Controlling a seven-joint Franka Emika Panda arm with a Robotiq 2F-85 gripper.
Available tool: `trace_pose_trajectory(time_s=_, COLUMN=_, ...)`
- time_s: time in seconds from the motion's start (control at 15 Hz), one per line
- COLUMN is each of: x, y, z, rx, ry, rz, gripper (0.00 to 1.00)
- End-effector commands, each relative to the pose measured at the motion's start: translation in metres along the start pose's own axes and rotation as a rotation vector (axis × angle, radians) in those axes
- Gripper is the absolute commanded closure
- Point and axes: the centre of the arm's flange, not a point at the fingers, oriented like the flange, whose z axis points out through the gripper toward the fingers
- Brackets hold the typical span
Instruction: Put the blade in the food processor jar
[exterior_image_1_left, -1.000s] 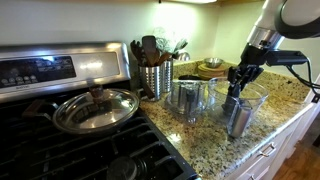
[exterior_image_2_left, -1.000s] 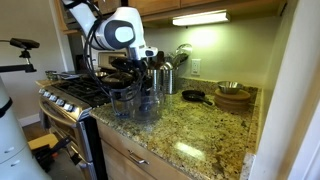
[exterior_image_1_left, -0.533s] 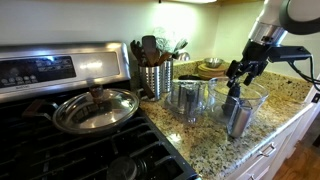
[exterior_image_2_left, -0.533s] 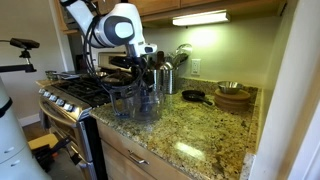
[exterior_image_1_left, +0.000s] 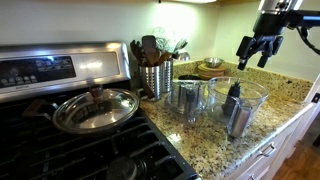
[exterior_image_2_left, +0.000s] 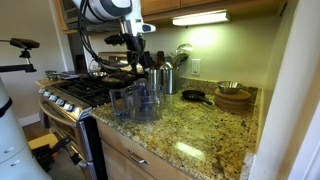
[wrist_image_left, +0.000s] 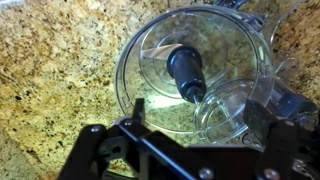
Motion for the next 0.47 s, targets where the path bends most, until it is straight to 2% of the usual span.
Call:
trace_pose_trajectory(time_s=0.0, x=0.002, y=0.004, z=-0.030, rx=-0.004, ry=-0.046, rz=-0.014, gripper=0.00)
trace_pose_trajectory(time_s=0.4, x=0.006, y=0.001, z=-0.027, rx=-0.010, ry=-0.048, rz=-0.013, gripper=0.00)
